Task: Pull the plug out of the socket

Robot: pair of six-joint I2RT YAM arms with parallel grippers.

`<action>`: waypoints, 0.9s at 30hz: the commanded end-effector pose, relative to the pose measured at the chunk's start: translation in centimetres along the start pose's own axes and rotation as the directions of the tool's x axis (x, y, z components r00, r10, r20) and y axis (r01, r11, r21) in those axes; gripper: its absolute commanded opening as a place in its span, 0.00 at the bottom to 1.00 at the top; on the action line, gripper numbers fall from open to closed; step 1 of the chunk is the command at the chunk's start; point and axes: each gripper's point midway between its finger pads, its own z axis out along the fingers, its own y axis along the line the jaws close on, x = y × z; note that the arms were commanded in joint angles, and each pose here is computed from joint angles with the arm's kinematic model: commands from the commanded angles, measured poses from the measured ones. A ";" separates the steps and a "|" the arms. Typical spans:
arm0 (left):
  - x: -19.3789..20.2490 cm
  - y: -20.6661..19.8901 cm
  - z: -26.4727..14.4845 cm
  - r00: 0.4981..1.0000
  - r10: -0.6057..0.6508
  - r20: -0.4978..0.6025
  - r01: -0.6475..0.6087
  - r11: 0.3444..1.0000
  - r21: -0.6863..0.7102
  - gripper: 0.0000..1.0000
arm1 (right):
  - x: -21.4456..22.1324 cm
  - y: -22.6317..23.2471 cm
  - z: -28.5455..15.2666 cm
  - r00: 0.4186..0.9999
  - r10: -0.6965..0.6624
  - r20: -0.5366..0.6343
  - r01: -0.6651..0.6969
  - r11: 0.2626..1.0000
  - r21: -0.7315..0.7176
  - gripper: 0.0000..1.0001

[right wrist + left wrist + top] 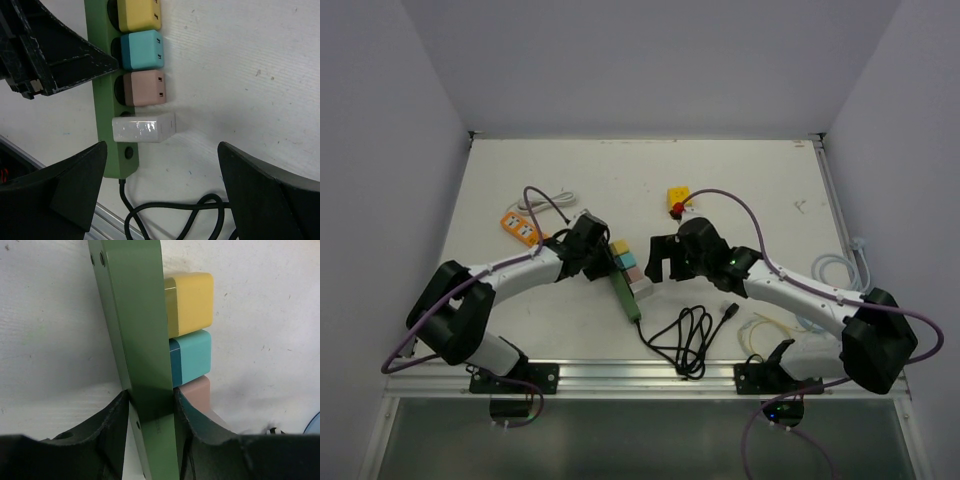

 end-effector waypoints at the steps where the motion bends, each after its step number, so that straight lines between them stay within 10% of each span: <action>1: -0.1 -0.5 -0.2 0.999 0.036 0.024 -0.037 0.998 0.050 0.00 | -0.5 1.7 0.7 1.000 -0.008 0.010 0.009 0.996 -0.084 0.95; 27: -0.7 -6.0 -6.0 0.918 0.268 0.292 -0.391 0.739 0.550 0.00 | -5.4 3.1 5.5 0.972 0.235 -0.011 -0.230 0.937 -0.262 0.87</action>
